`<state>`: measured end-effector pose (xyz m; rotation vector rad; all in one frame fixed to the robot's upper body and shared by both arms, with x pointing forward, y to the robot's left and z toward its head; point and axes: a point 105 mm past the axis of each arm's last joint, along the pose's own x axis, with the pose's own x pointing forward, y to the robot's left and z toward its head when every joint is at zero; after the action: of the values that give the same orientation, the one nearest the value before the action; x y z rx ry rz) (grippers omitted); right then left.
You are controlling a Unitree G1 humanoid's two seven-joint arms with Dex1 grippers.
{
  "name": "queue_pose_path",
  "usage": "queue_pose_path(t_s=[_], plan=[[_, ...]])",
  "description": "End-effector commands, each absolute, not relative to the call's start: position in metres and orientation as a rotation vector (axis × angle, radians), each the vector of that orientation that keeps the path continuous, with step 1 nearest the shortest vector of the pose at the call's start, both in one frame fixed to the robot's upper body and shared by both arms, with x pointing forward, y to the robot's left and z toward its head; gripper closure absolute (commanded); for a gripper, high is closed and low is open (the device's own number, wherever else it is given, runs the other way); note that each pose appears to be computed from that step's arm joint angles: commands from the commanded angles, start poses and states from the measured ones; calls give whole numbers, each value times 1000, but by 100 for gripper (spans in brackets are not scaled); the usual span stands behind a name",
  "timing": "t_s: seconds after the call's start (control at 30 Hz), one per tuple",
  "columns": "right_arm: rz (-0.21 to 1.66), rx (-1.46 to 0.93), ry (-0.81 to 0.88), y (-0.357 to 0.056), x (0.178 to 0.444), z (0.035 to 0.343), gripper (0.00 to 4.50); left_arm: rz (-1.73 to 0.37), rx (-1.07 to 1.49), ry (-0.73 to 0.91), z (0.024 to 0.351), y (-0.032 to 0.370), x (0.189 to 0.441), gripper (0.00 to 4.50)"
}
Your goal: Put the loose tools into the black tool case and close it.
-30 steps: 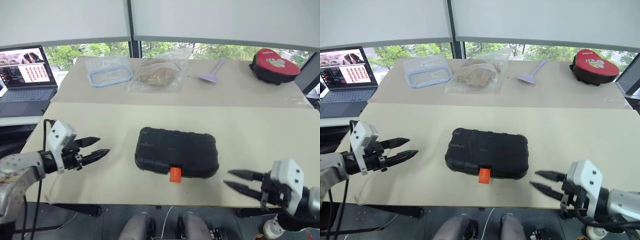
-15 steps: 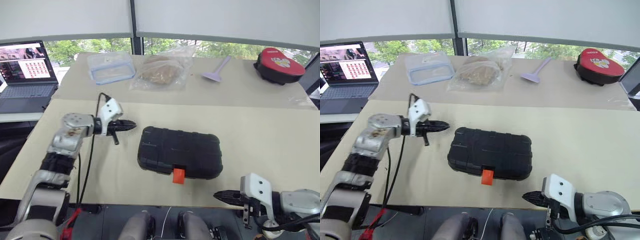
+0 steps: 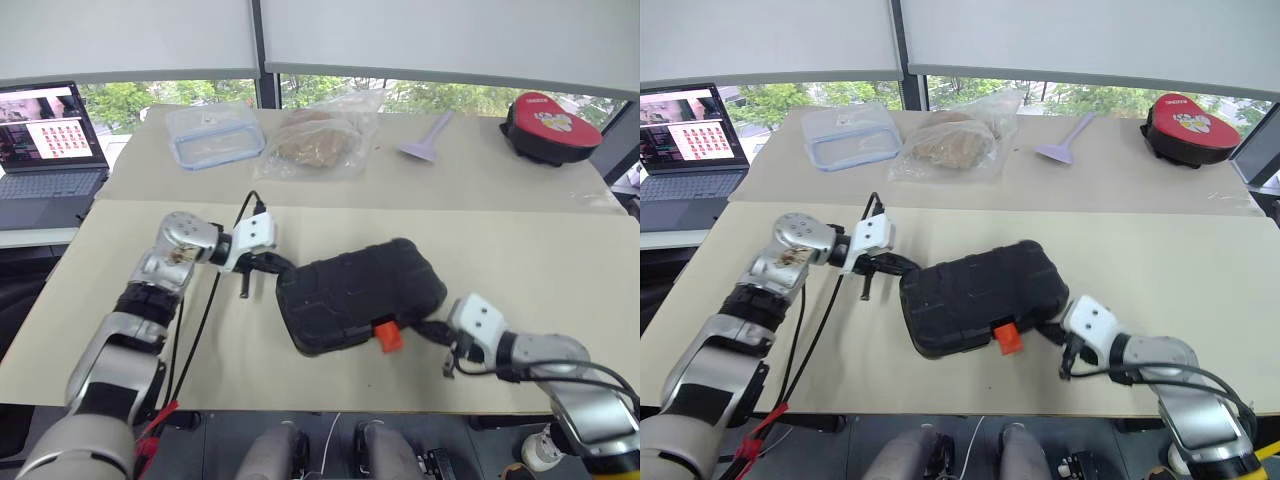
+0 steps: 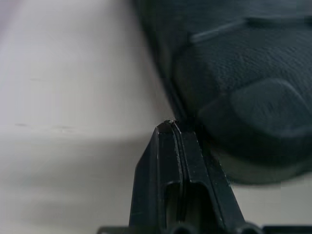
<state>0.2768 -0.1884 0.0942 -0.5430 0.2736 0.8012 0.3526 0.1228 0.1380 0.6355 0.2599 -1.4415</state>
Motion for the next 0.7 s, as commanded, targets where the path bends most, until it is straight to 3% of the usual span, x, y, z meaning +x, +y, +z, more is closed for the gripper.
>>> queue_pose_path(t_s=[0.03,0.13,0.2,0.4,0.5,0.7], plan=[[787,-530,216,-196,278,115,450,-1451,438,123,191,99,351,445],[841,-464,224,-200,264,124,450,-1499,260,42,232,68,343,445],[869,-422,226,-201,255,130,450,-1559,240,35,235,45,332,445],[919,-385,229,-192,234,135,450,-1683,507,149,158,-12,315,445],[924,-384,214,-183,233,136,450,-1690,753,234,110,-10,316,445],[931,-372,169,-162,236,141,450,-1722,916,277,82,8,317,445]])
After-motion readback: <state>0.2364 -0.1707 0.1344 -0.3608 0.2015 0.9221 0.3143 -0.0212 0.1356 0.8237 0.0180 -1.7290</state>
